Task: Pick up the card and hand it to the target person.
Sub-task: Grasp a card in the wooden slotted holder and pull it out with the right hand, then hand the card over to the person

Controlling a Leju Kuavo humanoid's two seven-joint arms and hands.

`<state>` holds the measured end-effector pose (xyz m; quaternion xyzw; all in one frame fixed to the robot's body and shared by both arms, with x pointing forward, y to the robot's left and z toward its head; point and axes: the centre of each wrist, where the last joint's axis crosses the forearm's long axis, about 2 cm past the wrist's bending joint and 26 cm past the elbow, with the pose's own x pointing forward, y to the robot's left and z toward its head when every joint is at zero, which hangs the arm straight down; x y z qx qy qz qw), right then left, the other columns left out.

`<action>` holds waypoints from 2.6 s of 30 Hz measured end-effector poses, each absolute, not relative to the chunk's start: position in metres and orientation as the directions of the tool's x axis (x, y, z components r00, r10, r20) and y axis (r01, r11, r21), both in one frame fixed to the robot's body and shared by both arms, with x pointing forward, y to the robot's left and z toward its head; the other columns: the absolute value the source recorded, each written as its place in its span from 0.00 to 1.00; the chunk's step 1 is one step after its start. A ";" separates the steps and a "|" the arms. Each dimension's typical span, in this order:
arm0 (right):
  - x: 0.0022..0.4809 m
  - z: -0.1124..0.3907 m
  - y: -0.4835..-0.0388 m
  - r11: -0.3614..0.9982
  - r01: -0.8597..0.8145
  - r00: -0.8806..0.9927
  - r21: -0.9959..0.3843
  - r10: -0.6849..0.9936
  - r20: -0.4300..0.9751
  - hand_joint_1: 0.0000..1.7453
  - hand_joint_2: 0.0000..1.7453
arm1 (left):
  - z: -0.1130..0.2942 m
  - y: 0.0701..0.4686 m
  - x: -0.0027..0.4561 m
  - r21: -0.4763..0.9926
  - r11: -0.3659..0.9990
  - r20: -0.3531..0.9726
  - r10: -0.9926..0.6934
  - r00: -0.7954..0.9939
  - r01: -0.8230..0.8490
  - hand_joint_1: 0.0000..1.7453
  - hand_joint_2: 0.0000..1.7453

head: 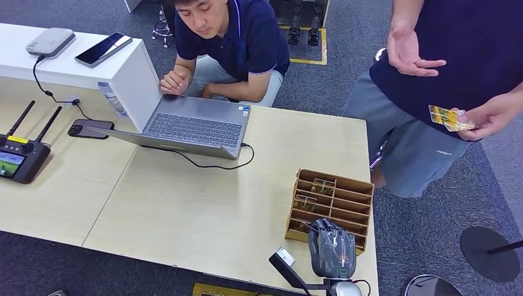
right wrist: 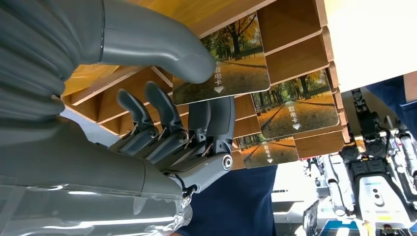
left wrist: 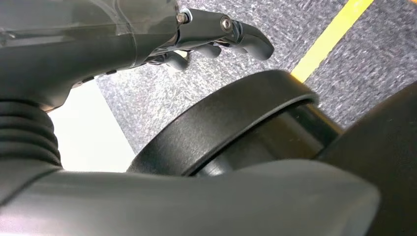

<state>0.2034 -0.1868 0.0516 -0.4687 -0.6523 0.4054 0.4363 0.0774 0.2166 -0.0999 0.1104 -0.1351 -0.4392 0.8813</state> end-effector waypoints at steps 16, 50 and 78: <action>0.205 0.053 -0.189 0.257 0.249 -0.222 -0.934 0.954 0.204 0.89 1.00 | -0.097 0.216 0.092 0.352 0.597 0.174 -0.799 0.576 0.721 0.00 1.00; 0.263 0.259 -0.247 0.796 0.542 -0.506 -0.270 0.566 0.651 0.89 1.00 | -0.097 0.217 0.093 0.336 0.592 0.183 -0.804 0.566 0.732 0.00 1.00; 0.258 0.269 -0.251 0.817 0.518 -0.522 -0.252 0.536 0.664 0.00 1.00 | -0.097 0.217 0.093 0.337 0.589 0.183 -0.806 0.563 0.735 0.00 1.00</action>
